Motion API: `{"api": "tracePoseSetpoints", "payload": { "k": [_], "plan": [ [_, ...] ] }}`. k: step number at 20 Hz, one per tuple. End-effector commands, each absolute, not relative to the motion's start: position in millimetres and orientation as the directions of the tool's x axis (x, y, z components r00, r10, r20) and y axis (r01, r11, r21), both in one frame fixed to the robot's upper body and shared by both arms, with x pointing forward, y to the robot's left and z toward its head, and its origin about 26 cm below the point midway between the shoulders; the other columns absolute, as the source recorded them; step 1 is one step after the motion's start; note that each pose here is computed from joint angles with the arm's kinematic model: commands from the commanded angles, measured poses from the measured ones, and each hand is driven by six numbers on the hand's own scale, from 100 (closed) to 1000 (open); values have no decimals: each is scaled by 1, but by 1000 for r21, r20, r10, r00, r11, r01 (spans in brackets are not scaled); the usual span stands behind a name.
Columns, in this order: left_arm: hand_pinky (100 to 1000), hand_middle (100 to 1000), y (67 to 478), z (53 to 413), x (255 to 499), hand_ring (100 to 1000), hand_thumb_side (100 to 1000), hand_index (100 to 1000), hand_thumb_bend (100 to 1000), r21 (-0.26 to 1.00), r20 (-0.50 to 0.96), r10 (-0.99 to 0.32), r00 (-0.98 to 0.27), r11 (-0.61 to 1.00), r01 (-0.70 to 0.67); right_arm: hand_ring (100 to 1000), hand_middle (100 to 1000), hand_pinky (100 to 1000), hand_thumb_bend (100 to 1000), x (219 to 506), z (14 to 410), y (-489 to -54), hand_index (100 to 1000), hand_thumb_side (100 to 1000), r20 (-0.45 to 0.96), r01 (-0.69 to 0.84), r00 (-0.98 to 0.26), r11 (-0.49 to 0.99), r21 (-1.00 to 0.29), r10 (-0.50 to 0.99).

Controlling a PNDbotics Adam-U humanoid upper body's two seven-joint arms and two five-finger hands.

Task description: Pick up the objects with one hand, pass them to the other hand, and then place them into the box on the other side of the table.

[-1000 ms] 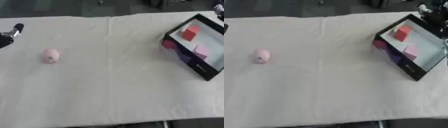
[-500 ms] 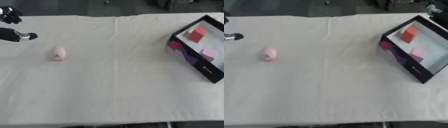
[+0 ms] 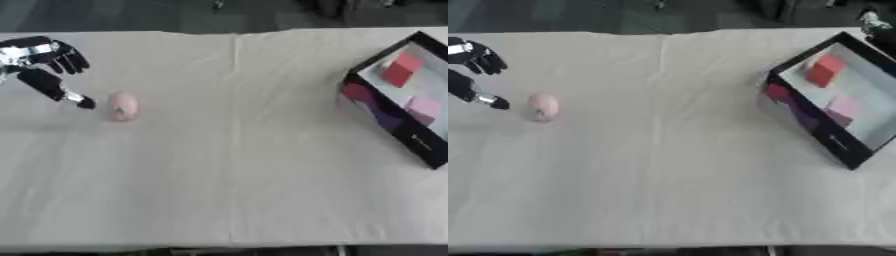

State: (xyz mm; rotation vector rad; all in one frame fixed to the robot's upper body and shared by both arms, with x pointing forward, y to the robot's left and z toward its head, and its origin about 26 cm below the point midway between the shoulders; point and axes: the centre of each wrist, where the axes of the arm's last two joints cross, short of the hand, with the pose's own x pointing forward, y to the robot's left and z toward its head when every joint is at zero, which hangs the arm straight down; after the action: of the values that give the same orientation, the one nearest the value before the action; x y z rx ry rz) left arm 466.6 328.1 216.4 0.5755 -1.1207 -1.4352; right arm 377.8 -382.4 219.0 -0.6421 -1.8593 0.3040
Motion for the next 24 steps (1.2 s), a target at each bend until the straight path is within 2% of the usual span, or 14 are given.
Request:
{"api": "tracePoseSetpoints", "payload": {
  "k": [1,8,14,19,24],
  "plan": [
    [799,694,323,224,473,771,239,782,771,876,173,-962,-212,52,479,1000,984,1000,100,378,231,-384,970,483,767,299,-279,812,-502,577],
    [786,696,302,197,484,770,100,791,729,905,94,-979,-181,8,425,1000,979,1000,100,379,227,-382,964,497,776,290,-275,818,-496,568],
    [778,676,296,182,487,755,100,773,641,917,95,-979,-179,17,398,1000,977,1000,100,379,225,-383,963,501,779,289,-271,819,-495,566],
    [775,649,294,176,487,732,100,755,462,931,151,-976,-157,86,355,1000,973,1000,100,379,222,-382,960,506,781,283,-261,818,-500,568],
    [772,634,290,170,488,725,100,726,393,927,181,-974,-136,123,355,1000,972,1000,100,380,220,-381,959,513,783,275,-260,821,-500,564]
  ]
}}
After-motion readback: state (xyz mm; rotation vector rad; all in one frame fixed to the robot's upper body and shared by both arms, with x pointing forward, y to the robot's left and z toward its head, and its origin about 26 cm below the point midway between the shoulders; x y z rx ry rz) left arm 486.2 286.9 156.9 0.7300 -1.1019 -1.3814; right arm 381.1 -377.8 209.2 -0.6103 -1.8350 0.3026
